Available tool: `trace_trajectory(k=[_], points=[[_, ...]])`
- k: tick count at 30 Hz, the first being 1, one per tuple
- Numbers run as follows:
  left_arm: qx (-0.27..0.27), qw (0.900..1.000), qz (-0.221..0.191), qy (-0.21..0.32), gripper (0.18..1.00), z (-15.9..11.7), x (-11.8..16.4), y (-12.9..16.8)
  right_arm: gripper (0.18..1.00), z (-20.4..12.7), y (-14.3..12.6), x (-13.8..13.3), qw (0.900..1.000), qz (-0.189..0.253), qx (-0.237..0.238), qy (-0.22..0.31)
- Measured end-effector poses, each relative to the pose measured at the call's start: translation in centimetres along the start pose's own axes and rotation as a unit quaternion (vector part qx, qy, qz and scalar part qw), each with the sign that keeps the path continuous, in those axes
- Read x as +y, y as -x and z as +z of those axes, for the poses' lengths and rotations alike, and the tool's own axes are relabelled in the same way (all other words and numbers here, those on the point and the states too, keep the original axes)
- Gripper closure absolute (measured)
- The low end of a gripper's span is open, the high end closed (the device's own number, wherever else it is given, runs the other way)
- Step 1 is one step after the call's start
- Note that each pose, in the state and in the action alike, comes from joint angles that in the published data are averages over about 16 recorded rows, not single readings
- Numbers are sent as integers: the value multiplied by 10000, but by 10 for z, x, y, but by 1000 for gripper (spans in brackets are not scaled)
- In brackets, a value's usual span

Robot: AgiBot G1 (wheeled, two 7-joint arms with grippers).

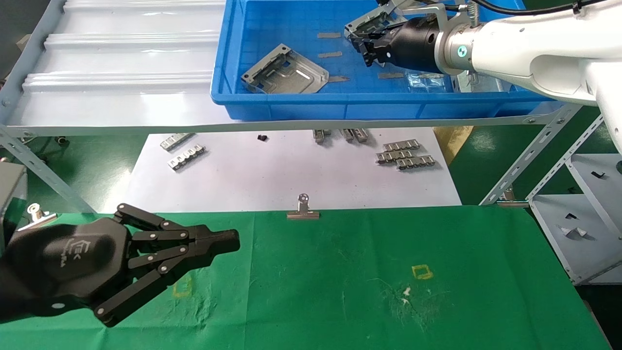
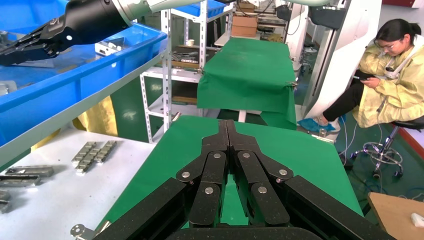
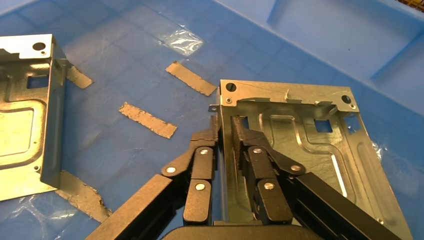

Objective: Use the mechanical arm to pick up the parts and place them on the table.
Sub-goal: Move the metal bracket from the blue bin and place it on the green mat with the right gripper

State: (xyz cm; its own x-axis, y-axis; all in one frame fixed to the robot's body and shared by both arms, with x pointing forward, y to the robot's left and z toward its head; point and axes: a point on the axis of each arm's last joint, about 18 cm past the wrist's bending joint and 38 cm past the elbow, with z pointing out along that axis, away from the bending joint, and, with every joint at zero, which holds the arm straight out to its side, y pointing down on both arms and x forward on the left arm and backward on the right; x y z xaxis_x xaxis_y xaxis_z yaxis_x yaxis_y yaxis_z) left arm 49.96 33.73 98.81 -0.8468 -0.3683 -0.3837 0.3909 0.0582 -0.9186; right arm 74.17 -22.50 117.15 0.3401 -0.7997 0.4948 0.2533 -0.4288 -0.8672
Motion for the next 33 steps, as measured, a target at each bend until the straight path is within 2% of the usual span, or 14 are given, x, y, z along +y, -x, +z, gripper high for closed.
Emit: trace_trajectory(k=[11, 20, 26, 33], points=[[0, 10000, 0, 0, 964, 0, 0, 0, 964, -19, -10, -22, 9994, -220, -240, -144], [0, 10000, 0, 0, 871, 0, 0, 0, 986, -63, -21, -43, 9929, -686, -909, -350], [0, 10000, 0, 0, 763, 0, 0, 0, 987, -102, -16, -49, 9764, -1245, -1691, -494], [0, 10000, 0, 0, 601, 0, 0, 0, 987, -144, -4, -42, 9448, -2001, -2530, -581]])
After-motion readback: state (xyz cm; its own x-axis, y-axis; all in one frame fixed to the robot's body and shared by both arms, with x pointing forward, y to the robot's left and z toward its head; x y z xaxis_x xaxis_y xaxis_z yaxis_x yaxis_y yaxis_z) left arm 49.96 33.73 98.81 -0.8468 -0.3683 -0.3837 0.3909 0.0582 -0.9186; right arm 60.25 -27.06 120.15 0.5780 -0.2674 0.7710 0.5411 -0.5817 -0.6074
